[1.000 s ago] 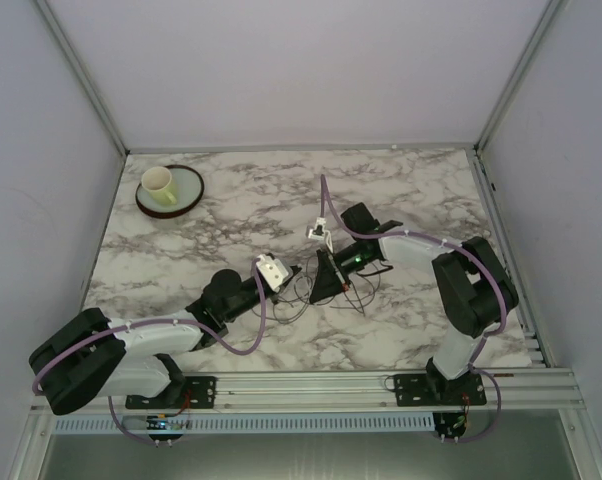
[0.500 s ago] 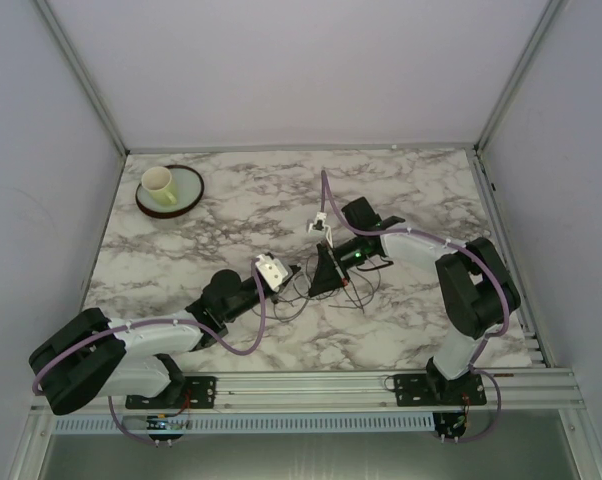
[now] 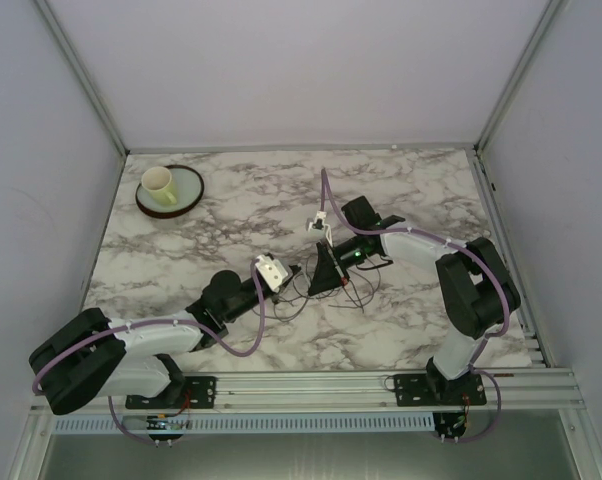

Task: Zip-tie the wires
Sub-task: Tie the cable at the center of the board.

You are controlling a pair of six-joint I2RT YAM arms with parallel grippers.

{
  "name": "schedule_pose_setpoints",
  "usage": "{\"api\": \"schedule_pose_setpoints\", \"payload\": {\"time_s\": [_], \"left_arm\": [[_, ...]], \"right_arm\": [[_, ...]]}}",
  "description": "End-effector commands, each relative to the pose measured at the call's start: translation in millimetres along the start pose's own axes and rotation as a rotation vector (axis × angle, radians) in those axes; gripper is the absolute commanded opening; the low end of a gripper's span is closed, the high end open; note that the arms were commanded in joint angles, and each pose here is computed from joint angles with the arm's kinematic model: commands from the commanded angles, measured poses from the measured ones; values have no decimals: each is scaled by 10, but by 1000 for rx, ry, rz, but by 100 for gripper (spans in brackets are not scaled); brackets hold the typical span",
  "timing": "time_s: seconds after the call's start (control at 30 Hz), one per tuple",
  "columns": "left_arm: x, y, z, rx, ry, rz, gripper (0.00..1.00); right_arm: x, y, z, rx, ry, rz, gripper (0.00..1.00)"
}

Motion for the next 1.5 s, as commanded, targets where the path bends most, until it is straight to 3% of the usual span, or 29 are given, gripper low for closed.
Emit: {"api": "schedule_pose_setpoints", "payload": {"time_s": [0.0, 1.47], "left_arm": [[-2, 94, 15, -60, 6, 7, 0], [-206, -29, 79, 35, -43, 144, 0]], "right_arm": [[6, 146, -45, -26, 1, -74, 0], [3, 309, -69, -37, -18, 11, 0]]}}
Point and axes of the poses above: each gripper's point midway between its finger pads, its own z axis out along the fingers, its own x axis along the line the jaws close on, y = z × x, the point moved 8 cm from there along -z, back along the fingers, and after that the axes turned 4 degrees about z, right-handed, at the moved point
